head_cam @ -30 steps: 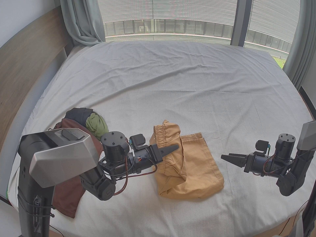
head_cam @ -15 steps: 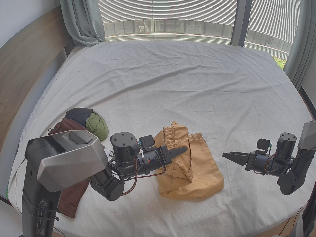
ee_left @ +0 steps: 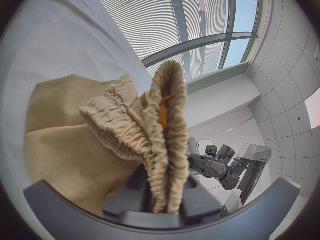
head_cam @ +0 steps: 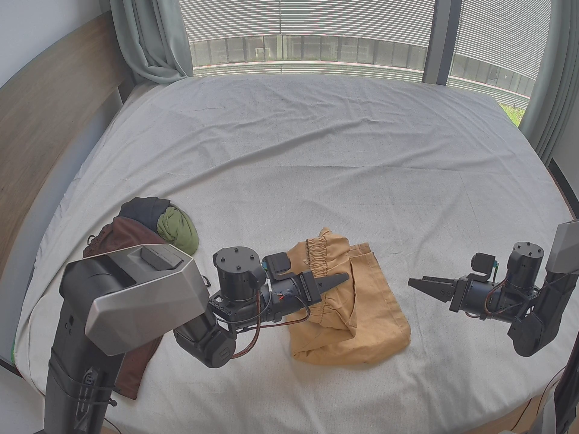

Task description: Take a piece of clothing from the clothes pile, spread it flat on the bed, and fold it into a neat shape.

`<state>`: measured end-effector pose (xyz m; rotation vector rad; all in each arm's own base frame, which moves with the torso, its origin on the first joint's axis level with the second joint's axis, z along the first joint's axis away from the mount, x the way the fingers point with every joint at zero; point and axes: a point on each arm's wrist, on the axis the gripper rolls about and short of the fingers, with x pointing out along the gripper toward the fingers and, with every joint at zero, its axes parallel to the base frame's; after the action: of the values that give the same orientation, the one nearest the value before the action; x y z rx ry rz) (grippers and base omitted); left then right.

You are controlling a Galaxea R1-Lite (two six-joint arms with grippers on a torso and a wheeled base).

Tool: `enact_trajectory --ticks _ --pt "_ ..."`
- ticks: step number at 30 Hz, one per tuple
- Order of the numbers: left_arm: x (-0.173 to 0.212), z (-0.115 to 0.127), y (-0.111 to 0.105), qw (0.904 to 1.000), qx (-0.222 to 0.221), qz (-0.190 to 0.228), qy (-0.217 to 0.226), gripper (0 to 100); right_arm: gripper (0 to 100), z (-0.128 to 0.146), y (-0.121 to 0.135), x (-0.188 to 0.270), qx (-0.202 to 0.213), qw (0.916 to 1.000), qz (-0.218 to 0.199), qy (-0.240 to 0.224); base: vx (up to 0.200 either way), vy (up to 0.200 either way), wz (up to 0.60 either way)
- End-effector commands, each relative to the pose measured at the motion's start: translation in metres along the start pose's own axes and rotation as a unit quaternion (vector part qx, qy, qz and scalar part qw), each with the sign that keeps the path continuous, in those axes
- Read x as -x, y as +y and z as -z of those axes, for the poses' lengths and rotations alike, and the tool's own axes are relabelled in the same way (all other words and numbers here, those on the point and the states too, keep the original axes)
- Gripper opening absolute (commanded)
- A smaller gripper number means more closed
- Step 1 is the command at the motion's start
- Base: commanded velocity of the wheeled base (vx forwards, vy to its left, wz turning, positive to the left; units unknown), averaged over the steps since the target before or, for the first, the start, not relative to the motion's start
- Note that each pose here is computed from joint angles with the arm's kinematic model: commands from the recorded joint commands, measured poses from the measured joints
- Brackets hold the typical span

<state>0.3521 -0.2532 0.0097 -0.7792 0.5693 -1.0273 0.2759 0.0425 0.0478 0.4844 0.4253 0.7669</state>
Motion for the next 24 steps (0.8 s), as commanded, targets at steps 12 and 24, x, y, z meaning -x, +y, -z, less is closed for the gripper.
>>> enact_trajectory --ticks 12,24 --pt "0.002 -0.01 -0.003 0.999 -0.011 -0.008 -0.042 100 100 0.0 0.0 0.0 0.0 1.0 -0.001 0.001 0.0 0.0 0.0" --pt "0.036 -0.025 -0.028 0.9967 -0.03 0.004 -0.076 100 100 0.006 0.001 -0.002 -0.004 0.9999 -0.002 0.012 0.0 0.0 0.0"
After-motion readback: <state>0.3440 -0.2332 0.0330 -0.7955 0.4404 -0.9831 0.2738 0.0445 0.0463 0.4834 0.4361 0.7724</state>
